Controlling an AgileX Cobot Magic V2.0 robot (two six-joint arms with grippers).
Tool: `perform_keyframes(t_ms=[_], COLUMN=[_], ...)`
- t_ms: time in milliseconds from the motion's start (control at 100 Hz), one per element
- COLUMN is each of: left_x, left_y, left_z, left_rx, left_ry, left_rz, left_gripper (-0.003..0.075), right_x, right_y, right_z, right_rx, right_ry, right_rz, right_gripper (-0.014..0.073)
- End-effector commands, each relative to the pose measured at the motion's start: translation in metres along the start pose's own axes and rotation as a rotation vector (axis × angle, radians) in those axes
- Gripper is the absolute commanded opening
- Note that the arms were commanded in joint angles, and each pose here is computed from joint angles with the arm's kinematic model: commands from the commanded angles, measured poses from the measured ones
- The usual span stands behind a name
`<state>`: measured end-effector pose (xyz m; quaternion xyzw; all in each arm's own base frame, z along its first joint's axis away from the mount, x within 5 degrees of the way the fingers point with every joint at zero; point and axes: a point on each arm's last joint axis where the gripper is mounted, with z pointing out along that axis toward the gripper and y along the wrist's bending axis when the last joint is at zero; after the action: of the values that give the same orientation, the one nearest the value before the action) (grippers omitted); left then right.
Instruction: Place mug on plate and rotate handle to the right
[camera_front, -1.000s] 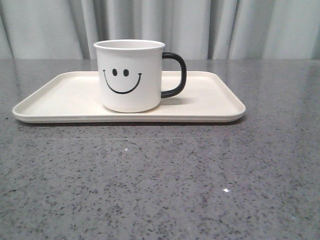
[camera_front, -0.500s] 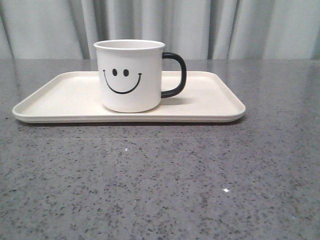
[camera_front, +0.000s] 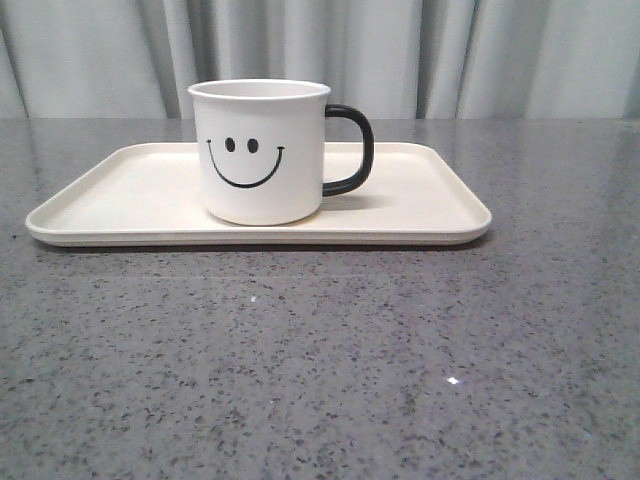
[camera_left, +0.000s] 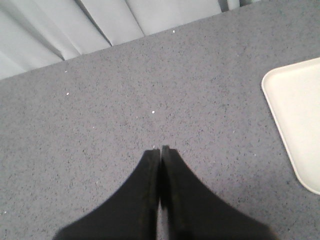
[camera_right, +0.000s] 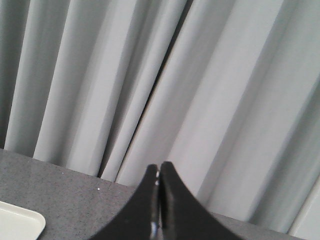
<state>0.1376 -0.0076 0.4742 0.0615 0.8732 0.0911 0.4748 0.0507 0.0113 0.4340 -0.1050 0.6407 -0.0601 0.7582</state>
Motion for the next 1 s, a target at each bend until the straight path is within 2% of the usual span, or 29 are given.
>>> perform_keyframes(t_ms=[0,150,270,420,600,790,890,990], left_x=[-0.008,0.017,0.053,0.111,0.175,0.222,0.231,0.238], left_y=[0.003,-0.001,-0.007,-0.020,-0.032,-0.042,-0.043,-0.045], left_z=[-0.017,-0.035,-0.038,-0.022,-0.004,0.025,0.038,0.045], left_rx=[0.023,0.088,0.117,0.147,0.144,0.119,0.110,0.101], left_ry=[-0.208,-0.437,-0.618,-0.736,-0.866,-0.907,-0.883,-0.873], left_rz=[-0.027,-0.051,-0.045,-0.038,-0.127,-0.295,-0.366,-0.378], left_gripper=[-0.0020,-0.0020,-0.0020,-0.0020,-0.0020,-0.0020,-0.0020,-0.0020], right_x=[-0.011,-0.011,-0.011,-0.011,-0.011,-0.011,-0.011,-0.011], right_y=[-0.005,-0.005,-0.005,-0.005,-0.005,-0.005,-0.005,-0.005], right_z=[-0.001,-0.001,-0.001,-0.001,-0.001,-0.001,-0.001,-0.001], right_rx=[0.052,0.052,0.052,0.052,0.052,0.052,0.052,0.050], right_ry=[-0.073,-0.073,-0.073,-0.073,-0.073,-0.073,-0.073,-0.071], right_rz=[0.003,0.003,0.003,0.003,0.003,0.003,0.003,0.003], right_gripper=[-0.0119,-0.0119,-0.0119,-0.0119,-0.0119,-0.0119,-0.0119,-0.0119])
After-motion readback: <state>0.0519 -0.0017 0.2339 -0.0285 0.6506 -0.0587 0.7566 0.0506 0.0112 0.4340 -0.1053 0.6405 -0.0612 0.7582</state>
